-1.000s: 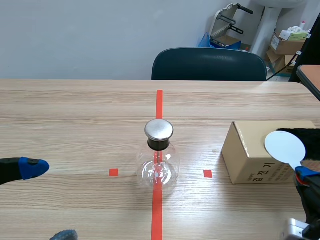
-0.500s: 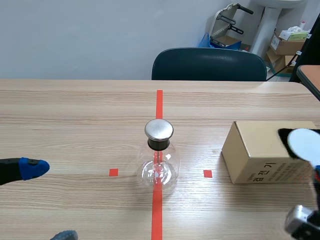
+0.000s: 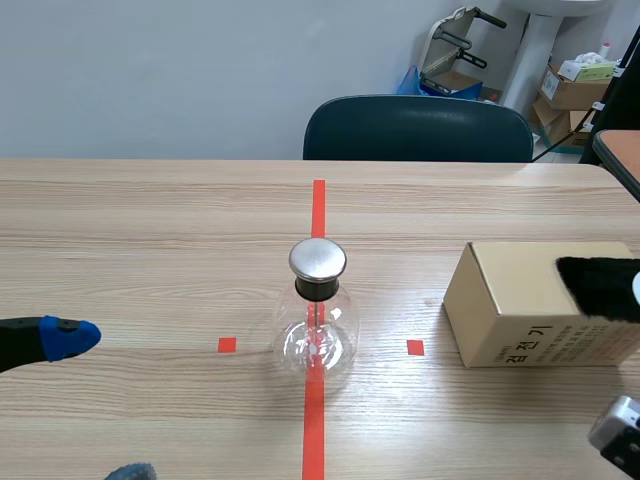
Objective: Do the electroscope experiment
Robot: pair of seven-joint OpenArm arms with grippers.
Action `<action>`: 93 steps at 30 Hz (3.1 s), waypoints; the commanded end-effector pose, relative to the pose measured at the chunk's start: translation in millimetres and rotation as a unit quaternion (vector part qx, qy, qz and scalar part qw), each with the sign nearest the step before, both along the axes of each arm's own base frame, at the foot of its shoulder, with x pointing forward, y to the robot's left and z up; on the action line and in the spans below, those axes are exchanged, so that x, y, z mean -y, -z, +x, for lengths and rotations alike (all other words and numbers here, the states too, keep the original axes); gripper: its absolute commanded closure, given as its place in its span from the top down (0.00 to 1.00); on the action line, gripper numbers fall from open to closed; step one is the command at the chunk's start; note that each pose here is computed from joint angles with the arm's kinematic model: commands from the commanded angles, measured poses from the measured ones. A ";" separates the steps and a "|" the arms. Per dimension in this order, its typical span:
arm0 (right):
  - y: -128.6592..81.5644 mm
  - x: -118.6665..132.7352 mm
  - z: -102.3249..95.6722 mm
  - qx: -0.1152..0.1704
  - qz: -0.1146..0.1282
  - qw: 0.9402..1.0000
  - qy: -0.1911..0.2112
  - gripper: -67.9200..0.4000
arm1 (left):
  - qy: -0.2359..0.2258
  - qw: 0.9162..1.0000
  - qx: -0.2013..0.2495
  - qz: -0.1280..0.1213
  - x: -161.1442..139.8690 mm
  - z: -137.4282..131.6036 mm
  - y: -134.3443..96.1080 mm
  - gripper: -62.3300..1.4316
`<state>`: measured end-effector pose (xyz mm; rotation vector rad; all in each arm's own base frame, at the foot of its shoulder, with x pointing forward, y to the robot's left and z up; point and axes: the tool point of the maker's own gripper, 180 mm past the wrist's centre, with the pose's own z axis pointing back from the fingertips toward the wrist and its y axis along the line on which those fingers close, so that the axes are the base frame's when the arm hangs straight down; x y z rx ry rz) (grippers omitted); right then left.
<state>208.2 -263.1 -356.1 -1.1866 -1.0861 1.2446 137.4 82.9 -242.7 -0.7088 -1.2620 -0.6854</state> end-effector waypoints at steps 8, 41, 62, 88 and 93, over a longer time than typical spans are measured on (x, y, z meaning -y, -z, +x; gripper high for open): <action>-9.0 3.0 0.0 0.022 -0.015 1.000 0.009 0.02 | 0.004 1.000 0.008 -0.018 5.0 0.2 -9.3 1.00; -4.3 -36.2 -2.7 0.009 -0.016 0.994 -0.104 0.02 | 0.005 1.000 0.007 -0.019 5.3 -0.1 -9.4 1.00; -5.2 4.0 -3.3 0.009 -0.032 0.999 0.004 0.02 | 0.005 1.000 0.007 -0.019 5.3 -0.1 -9.3 1.00; -8.7 -10.8 -0.4 0.014 -0.026 0.999 -0.038 0.02 | 0.005 1.000 0.007 -0.019 5.3 -0.1 -9.4 1.00; -6.0 -50.0 -5.7 0.009 -0.014 0.989 -0.147 0.02 | 0.005 1.000 0.007 -0.019 5.3 -0.1 -9.4 1.00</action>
